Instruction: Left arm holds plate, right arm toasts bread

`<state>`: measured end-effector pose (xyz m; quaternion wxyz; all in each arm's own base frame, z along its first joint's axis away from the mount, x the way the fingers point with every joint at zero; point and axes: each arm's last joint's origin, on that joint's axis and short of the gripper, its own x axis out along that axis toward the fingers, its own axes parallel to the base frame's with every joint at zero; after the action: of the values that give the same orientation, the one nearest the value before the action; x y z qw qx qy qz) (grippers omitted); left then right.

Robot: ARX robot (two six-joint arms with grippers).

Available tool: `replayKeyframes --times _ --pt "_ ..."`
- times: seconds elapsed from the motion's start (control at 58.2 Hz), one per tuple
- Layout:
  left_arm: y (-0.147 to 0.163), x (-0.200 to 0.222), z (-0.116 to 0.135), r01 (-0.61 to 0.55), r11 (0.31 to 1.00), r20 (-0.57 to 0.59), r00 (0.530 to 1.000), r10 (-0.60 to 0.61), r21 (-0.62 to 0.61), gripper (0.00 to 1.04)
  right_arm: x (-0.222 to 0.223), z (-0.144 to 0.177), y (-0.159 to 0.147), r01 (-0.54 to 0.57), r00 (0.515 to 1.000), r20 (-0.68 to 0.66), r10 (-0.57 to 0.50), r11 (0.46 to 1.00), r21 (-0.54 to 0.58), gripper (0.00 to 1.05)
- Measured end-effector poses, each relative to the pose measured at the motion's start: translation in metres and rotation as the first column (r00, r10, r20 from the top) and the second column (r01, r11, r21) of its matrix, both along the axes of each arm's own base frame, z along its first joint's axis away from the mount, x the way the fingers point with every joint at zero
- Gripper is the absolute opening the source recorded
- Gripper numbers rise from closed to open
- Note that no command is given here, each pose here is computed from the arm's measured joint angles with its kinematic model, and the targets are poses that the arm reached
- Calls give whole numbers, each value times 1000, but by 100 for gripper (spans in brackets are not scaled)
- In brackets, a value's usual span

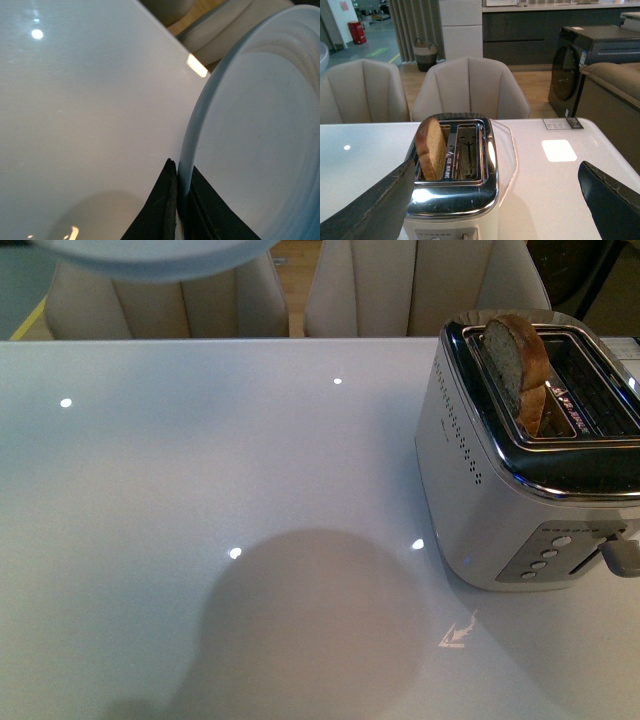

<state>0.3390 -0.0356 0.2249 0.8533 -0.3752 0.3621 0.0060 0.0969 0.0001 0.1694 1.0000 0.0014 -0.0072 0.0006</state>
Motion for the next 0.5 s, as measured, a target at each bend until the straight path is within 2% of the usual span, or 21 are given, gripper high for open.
replayKeyframes --times 0.138,0.241,0.498 --pt "44 -13 -29 6 998 -54 999 -3 57 3 0 0 0 0 1000 0 0 1000 0 96" --pt "64 -23 -47 25 997 -67 998 -20 75 3 0 0 0 0 1000 0 0 1000 0 96" --pt "85 -37 -108 104 991 -119 989 -93 85 3 0 0 0 0 1000 0 0 1000 0 96"
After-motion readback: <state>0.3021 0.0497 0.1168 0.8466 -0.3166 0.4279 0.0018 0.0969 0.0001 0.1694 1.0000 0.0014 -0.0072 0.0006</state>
